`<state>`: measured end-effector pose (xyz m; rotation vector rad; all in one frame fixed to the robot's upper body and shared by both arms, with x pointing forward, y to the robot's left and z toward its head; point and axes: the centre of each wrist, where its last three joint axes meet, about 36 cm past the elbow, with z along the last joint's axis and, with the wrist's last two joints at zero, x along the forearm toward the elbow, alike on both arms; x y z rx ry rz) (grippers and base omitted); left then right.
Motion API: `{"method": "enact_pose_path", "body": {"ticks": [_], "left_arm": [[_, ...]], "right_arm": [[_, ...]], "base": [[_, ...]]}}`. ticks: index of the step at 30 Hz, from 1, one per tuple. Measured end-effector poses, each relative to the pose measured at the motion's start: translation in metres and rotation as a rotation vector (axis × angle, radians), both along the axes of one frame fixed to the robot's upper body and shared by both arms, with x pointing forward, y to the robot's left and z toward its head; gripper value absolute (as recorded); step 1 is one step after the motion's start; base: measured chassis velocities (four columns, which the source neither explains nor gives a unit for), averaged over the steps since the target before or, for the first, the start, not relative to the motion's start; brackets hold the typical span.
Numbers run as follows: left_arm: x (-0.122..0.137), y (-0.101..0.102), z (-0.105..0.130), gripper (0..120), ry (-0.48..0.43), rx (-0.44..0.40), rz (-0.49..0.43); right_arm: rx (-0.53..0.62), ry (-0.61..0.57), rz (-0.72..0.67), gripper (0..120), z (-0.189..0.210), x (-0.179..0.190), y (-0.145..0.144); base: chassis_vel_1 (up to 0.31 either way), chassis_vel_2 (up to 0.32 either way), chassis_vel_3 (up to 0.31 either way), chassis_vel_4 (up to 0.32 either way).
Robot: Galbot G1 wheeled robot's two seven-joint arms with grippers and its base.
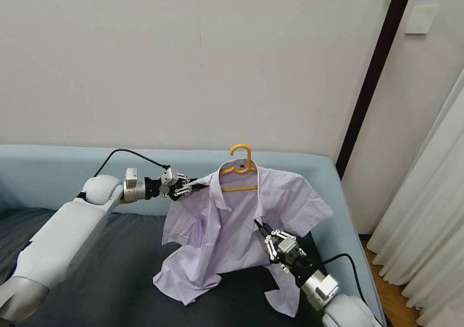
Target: Pick up the clothes from the sofa and hang them on the clothes hanger.
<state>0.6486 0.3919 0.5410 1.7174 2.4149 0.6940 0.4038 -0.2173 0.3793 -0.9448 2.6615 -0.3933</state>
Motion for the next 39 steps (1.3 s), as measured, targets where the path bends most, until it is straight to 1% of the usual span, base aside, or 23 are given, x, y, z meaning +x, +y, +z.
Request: {"method": "enact_pose_path", "body": {"ticks": [2, 5, 7, 9, 10, 11, 13, 14, 15, 17, 19, 20, 23, 24, 25, 26, 28, 30, 31, 34, 35, 36, 39], "left_arm": [[-0.001, 0.001, 0.002, 7, -0.004, 0.0, -0.003], [-0.003, 0.001, 0.004, 7, -0.008, -0.003, -0.002], [-0.004, 0.002, 0.007, 7, -0.015, -0.012, 0.004], [-0.003, 0.005, 0.015, 7, -0.028, -0.023, 0.009], [-0.003, 0.005, 0.015, 7, -0.028, -0.023, 0.009], [-0.003, 0.006, 0.019, 7, -0.032, -0.029, 0.01], [-0.003, 0.009, 0.027, 7, -0.041, -0.039, 0.013], [-0.002, 0.012, 0.035, 7, -0.055, -0.041, 0.016], [-0.002, 0.012, 0.035, 7, -0.055, -0.041, 0.016], [-0.002, 0.017, 0.045, 7, -0.08, -0.031, 0.008], [-0.001, 0.02, 0.054, 7, -0.105, -0.018, -0.014], [-0.001, 0.02, 0.054, 7, -0.105, -0.018, -0.014], [-0.001, 0.021, 0.062, 7, -0.124, -0.015, -0.036], [0.0, 0.02, 0.065, 7, -0.134, -0.011, -0.053], [0.0, 0.02, 0.065, 7, -0.134, -0.011, -0.053], [0.0, 0.02, 0.065, 7, -0.136, -0.004, -0.069], [0.002, 0.017, 0.064, 7, -0.14, 0.021, -0.117], [0.005, 0.011, 0.059, 7, -0.14, 0.041, -0.155], [0.005, 0.011, 0.059, 7, -0.14, 0.041, -0.155], [0.007, 0.004, 0.051, 7, -0.135, 0.067, -0.192], [0.008, 0.001, 0.045, 7, -0.13, 0.078, -0.208], [0.008, 0.001, 0.045, 7, -0.13, 0.078, -0.208], [0.008, -0.005, 0.037, 7, -0.12, 0.081, -0.224]], "right_arm": [[0.018, -0.007, 0.003, 0, 0.0, 0.0, 0.006], [0.03, -0.008, 0.027, 5, -0.001, -0.001, 0.01], [0.034, 0.003, 0.11, 15, -0.005, -0.005, 0.008], [0.012, -0.011, 0.241, 25, -0.014, -0.011, 0.001], [0.012, -0.011, 0.241, 25, -0.014, -0.011, 0.001], [0.0, -0.024, 0.294, 26, -0.017, -0.013, -0.002], [-0.019, -0.039, 0.38, 38, -0.018, -0.015, -0.011], [-0.006, -0.048, 0.423, 43, -0.009, -0.013, -0.021], [-0.006, -0.048, 0.423, 43, -0.009, -0.013, -0.021], [0.047, -0.051, 0.418, 49, 0.015, -0.006, -0.034], [0.108, -0.042, 0.364, 59, 0.048, 0.002, -0.048], [0.108, -0.042, 0.364, 59, 0.048, 0.002, -0.048], [0.162, -0.013, 0.303, 71, 0.087, 0.009, -0.068], [0.178, -0.003, 0.275, 79, 0.109, 0.011, -0.078], [0.178, -0.003, 0.275, 79, 0.109, 0.011, -0.078], [0.188, 0.01, 0.257, 81, 0.124, 0.012, -0.086], [0.203, 0.049, 0.229, 91, 0.152, 0.014, -0.103], [0.162, 0.06, 0.216, 98, 0.165, 0.017, -0.119], [0.162, 0.06, 0.216, 98, 0.165, 0.017, -0.119], [0.028, 0.086, 0.238, 100, 0.177, 0.024, -0.147], [-0.043, 0.109, 0.253, 100, 0.181, 0.026, -0.158], [-0.043, 0.109, 0.253, 100, 0.181, 0.026, -0.158], [-0.157, 0.155, 0.256, 100, 0.189, 0.029, -0.172]], "base": [[0.0, 0.0, 0.0, 0.0], [0.0, 0.0, 0.0, 0.0], [0.0, 0.0, 0.0, 0.0], [0.0, 0.0, 0.0, 0.0], [0.0, 0.0, 0.0, 0.0], [0.0, 0.0, 0.0, 0.0], [0.0, 0.0, 0.0, 0.0], [0.0, 0.0, 0.0, 0.0], [0.0, 0.0, 0.0, 0.0], [0.0, 0.0, 0.0, 0.0], [0.0, 0.0, 0.0, 0.0], [0.0, 0.0, 0.0, 0.0], [0.0, 0.0, 0.0, 0.0], [0.0, 0.0, 0.0, 0.0], [0.0, 0.0, 0.0, 0.0], [0.0, 0.0, 0.0, 0.0], [0.0, 0.0, 0.0, 0.0], [0.0, 0.0, 0.0, 0.0], [0.0, 0.0, 0.0, 0.0], [0.0, 0.0, 0.0, 0.0], [0.0, 0.0, 0.0, 0.0], [0.0, 0.0, 0.0, 0.0], [0.0, 0.0, 0.0, 0.0]]}}
